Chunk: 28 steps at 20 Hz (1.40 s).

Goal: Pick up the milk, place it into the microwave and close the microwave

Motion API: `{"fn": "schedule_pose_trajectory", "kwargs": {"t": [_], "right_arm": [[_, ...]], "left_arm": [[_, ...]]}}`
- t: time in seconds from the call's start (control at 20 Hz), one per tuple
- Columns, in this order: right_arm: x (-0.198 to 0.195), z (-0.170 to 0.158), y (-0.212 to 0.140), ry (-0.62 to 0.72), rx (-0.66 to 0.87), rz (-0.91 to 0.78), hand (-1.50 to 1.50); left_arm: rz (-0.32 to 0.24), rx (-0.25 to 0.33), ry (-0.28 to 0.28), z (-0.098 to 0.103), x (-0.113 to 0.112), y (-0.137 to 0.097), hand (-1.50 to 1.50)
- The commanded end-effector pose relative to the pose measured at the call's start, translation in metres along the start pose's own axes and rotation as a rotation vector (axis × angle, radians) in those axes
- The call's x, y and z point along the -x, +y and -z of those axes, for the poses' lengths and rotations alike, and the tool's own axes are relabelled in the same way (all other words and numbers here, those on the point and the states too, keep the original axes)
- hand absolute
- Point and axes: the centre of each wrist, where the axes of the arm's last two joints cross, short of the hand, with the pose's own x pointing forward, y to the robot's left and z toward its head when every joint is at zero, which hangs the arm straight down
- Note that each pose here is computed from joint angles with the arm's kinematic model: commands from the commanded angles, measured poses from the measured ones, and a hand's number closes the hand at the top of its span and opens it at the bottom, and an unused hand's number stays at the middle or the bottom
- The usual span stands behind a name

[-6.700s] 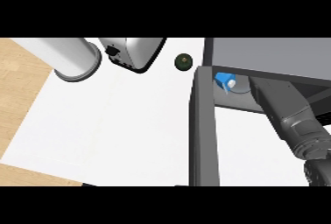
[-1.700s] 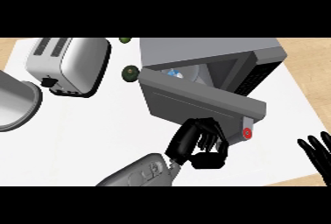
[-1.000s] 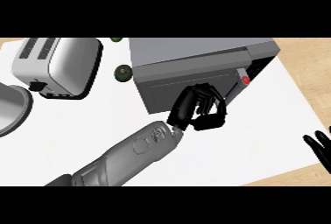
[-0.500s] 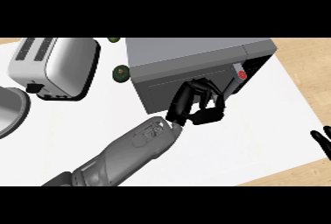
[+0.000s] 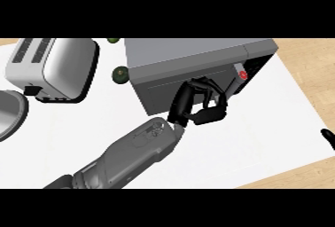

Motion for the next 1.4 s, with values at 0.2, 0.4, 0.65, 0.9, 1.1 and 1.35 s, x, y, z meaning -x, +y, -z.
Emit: {"fn": "schedule_pose_trajectory", "kwargs": {"t": [0.2,0.4,0.65,0.9,1.1,1.35], "right_arm": [[-0.008,0.008,0.001,-0.006,-0.069,0.012,-1.5],[-0.011,0.008,0.006,-0.012,-0.095,0.031,-1.5],[-0.013,0.012,0.006,-0.015,-0.126,0.035,-1.5],[-0.016,0.014,0.008,-0.018,-0.143,0.044,-1.5],[-0.017,0.015,0.008,-0.017,-0.163,0.05,-1.5],[-0.023,0.016,0.009,0.001,-0.18,0.044,-1.5]], "left_arm": [[0.019,-0.144,-0.031,0.026,-0.006,0.019,1.5],[0.028,-0.17,-0.035,0.021,0.004,0.022,1.5],[0.025,-0.169,-0.057,0.021,0.004,0.021,1.5],[0.022,-0.177,-0.069,0.023,0.003,0.021,1.5],[0.004,-0.185,-0.073,0.023,0.002,0.02,1.5],[0.014,-0.205,-0.082,0.018,0.01,0.022,1.5]]}}
